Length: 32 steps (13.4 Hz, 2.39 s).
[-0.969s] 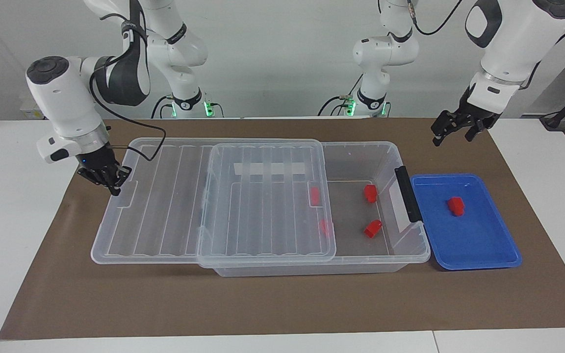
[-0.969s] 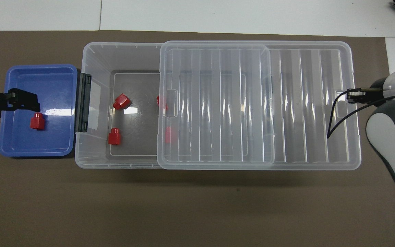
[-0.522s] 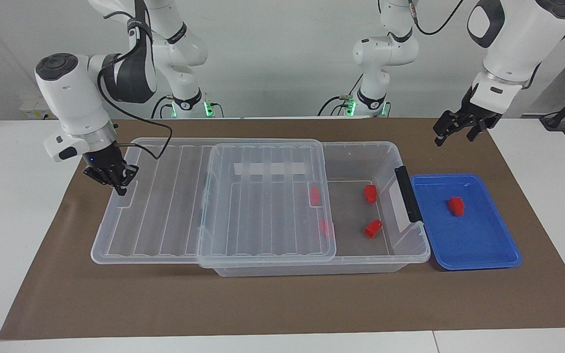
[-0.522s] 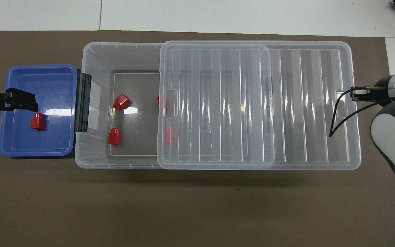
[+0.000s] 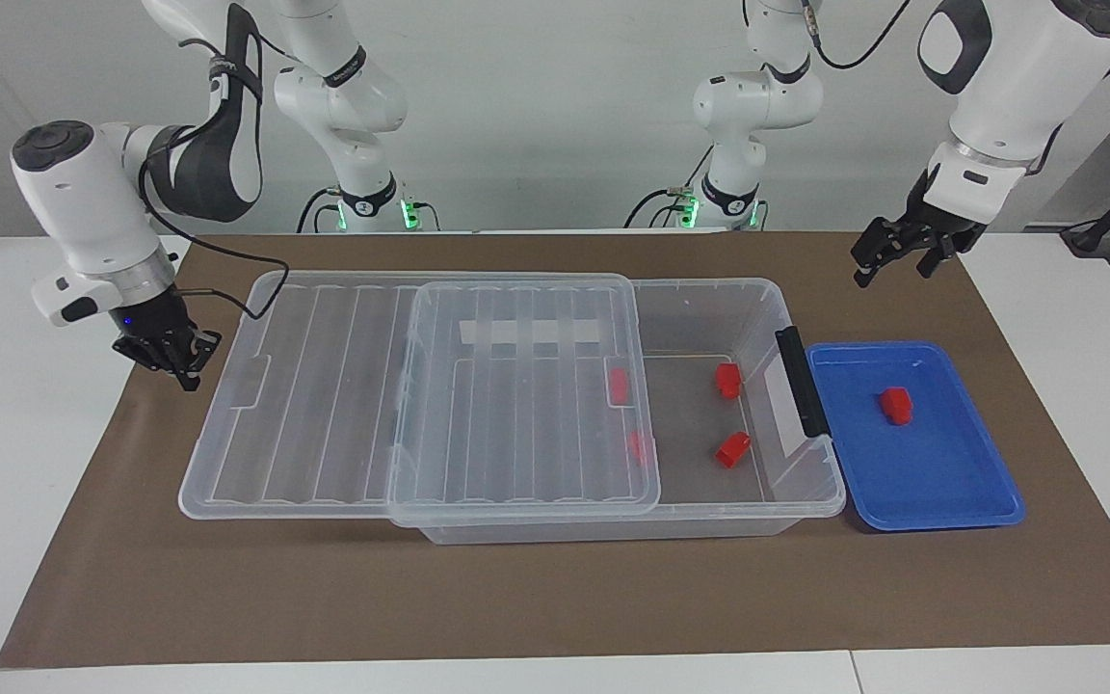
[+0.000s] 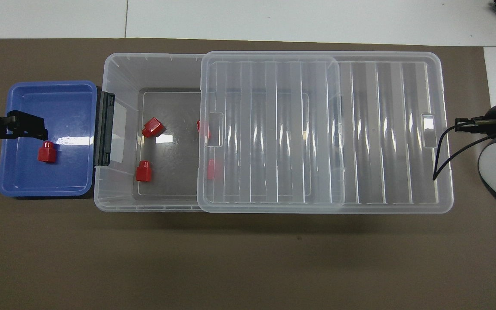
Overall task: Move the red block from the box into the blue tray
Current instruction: 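Slide the clear lid back over the box with the right gripper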
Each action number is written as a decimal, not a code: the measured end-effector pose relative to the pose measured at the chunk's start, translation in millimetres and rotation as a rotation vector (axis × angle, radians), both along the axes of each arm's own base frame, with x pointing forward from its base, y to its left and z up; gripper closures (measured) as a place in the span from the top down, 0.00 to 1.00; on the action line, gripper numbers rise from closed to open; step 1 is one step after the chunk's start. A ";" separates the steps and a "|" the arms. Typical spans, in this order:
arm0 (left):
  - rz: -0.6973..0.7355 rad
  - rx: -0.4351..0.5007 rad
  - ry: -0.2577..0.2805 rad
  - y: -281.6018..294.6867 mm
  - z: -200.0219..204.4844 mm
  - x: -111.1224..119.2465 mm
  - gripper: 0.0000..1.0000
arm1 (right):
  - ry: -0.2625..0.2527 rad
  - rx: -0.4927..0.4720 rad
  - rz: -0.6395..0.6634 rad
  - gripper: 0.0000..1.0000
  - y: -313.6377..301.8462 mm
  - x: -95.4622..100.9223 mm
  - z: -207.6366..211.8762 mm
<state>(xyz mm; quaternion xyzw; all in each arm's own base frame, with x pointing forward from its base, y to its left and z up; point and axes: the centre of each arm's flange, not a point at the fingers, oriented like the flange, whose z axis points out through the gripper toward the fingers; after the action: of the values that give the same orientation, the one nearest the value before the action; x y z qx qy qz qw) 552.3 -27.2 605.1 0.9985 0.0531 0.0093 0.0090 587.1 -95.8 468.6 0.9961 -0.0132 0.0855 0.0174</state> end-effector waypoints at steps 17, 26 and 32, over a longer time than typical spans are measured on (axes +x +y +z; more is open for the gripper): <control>0.001 0.000 0.000 0.0 0.0 0.0 1.00 | 0.011 0.048 0.263 0.01 216.2 -6.2 -1.4; 0.001 0.000 0.000 0.0 0.0 0.0 1.00 | 0.010 0.052 0.197 0.01 194.9 -7.3 9.7; 0.001 0.000 0.000 0.0 0.0 -0.1 1.00 | 0.079 0.055 0.031 0.13 115.9 -28.3 44.3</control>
<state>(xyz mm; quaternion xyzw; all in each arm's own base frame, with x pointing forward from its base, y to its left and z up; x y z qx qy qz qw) 552.3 -27.2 605.2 0.9985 0.0535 0.0092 0.0090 558.8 20.1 512.9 0.9989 0.0005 0.0461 -0.0109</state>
